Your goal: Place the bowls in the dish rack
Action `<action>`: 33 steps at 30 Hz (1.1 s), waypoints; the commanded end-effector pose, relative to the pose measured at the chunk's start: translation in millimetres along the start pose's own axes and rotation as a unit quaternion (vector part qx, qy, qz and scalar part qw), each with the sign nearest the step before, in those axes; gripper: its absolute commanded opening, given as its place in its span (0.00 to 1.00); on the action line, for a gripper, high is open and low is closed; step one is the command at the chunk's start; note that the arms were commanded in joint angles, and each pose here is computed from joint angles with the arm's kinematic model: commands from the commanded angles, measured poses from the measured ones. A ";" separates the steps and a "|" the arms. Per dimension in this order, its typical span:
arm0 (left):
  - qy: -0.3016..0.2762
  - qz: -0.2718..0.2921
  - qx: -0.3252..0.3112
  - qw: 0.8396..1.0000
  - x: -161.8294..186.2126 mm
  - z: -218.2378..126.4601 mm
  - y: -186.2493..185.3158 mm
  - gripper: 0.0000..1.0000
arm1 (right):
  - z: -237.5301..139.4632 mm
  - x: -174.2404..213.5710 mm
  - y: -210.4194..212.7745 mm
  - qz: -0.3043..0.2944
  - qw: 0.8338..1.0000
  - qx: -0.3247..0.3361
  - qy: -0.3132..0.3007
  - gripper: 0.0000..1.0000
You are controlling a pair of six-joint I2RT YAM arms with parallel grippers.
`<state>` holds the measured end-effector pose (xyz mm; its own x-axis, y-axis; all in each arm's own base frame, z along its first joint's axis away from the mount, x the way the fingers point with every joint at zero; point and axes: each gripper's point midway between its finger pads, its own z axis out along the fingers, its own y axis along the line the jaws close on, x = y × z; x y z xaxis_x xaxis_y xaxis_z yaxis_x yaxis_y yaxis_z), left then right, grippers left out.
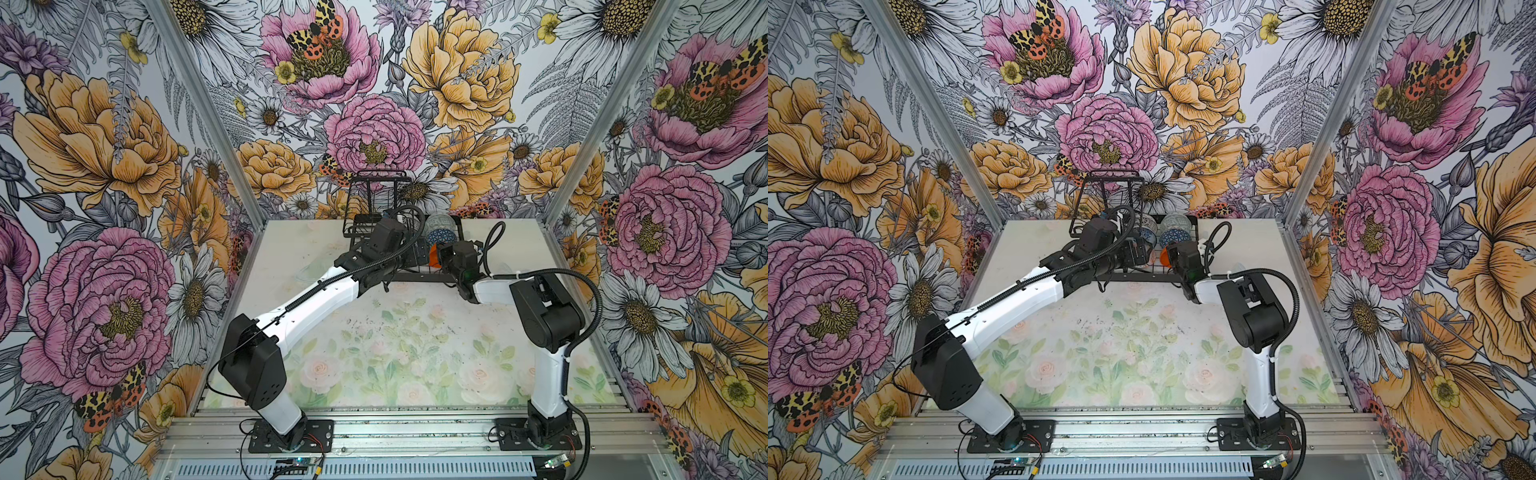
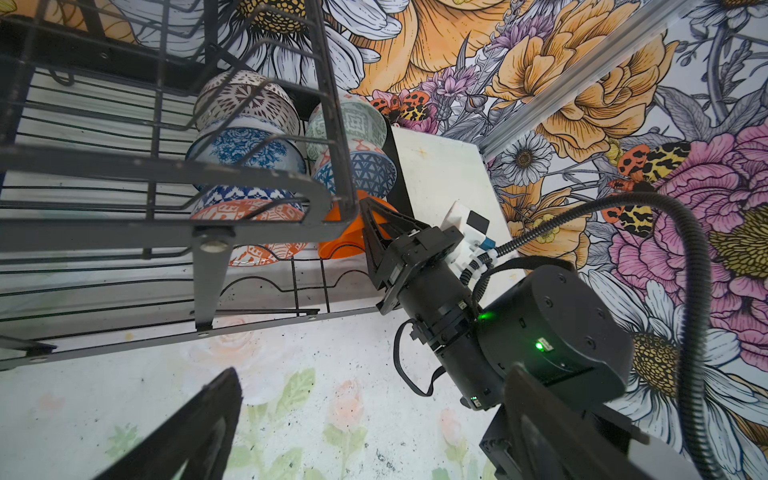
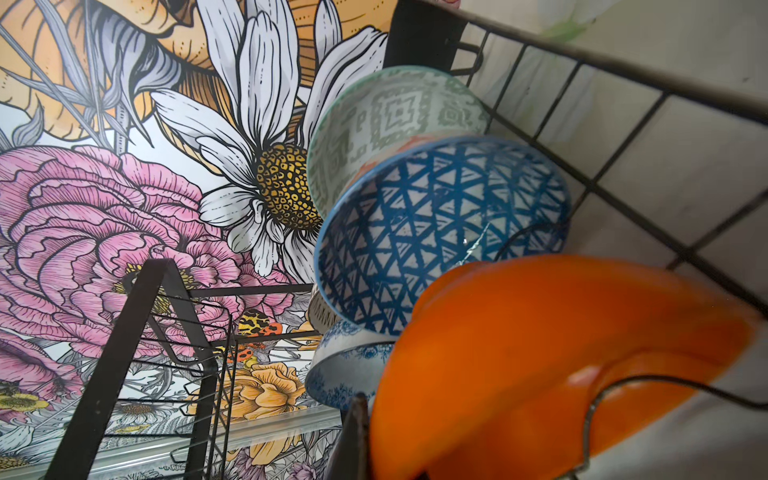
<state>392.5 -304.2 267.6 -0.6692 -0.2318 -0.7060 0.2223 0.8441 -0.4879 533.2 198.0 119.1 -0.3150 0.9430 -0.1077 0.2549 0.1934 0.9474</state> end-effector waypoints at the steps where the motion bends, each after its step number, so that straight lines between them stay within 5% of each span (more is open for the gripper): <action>1: -0.008 -0.002 0.001 1.000 -3.0 -9.3 -0.9 0.99 | -10.1 13.1 -44.2 0.001 0.996 0.091 0.010 0.00; 12: -0.009 -0.002 -0.002 1.000 0.7 -15.2 1.1 0.99 | -15.8 18.9 -58.6 0.014 0.990 0.139 0.012 0.00; 33: -0.012 0.002 -0.005 1.000 2.0 -18.7 -1.3 0.99 | -11.9 13.4 -38.5 0.010 0.993 0.117 0.018 0.24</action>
<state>383.7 -302.0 267.2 -0.6687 -0.2249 -0.7087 0.2230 0.8487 -0.4796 524.3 200.1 109.7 -0.2968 0.9529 -0.0622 0.3798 0.1776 0.9079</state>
